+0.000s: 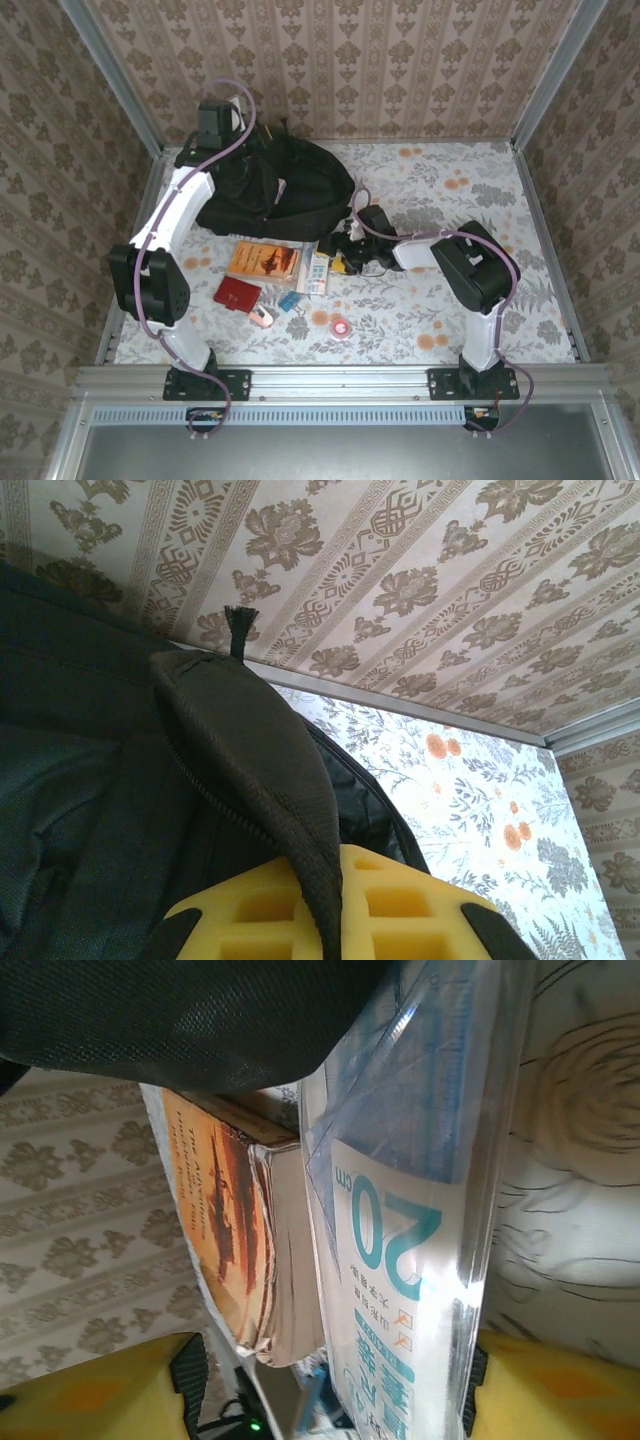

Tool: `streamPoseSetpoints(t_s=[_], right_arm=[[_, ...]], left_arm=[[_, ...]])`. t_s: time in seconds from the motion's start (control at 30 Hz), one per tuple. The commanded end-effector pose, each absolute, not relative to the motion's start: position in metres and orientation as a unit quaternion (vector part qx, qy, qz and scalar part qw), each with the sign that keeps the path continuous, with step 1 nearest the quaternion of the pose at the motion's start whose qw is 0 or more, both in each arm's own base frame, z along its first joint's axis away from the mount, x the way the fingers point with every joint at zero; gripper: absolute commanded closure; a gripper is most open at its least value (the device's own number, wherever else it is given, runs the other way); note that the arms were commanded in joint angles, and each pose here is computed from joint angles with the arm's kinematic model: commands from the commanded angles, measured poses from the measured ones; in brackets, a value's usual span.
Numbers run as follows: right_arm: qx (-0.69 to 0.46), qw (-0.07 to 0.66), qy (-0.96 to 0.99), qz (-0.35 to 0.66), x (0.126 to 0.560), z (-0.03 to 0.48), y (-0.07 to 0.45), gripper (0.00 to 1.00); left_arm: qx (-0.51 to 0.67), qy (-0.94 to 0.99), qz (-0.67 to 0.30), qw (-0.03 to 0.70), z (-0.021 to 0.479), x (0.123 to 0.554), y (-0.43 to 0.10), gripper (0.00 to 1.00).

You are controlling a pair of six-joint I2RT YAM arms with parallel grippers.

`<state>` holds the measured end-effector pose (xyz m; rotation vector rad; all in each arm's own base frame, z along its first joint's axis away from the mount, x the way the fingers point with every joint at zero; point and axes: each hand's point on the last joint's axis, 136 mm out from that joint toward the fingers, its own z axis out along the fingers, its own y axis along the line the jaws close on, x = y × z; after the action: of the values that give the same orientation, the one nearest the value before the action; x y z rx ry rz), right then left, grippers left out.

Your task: Pack the student bag

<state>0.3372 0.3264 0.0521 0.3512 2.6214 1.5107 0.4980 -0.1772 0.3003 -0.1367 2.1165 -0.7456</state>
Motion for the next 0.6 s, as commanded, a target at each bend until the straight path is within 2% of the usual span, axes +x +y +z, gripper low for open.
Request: streamPoseSetpoints(t_s=[0.0,0.17,0.37,0.5,0.57], right_arm=[[0.127,0.058,0.839,0.526,0.345,0.064,0.342,0.36],[0.131,0.062,0.848,0.510,0.345,0.055,0.354,0.52],[0.155,0.074,0.858,0.483,0.350,0.037,0.352,0.89],[0.162,0.085,0.861,0.475,0.352,0.035,0.348,1.00],[0.163,0.090,0.861,0.473,0.351,0.038,0.345,1.00]], left_arm=[[-0.045,0.824,-0.312,0.471,0.335,0.491,-0.177,1.00],[-0.044,0.825,-0.311,0.469,0.333,0.491,-0.180,1.00],[-0.042,0.826,-0.309,0.469,0.332,0.490,-0.180,1.00],[-0.041,0.825,-0.309,0.471,0.334,0.490,-0.181,1.00],[-0.041,0.825,-0.309,0.471,0.334,0.490,-0.181,1.00]])
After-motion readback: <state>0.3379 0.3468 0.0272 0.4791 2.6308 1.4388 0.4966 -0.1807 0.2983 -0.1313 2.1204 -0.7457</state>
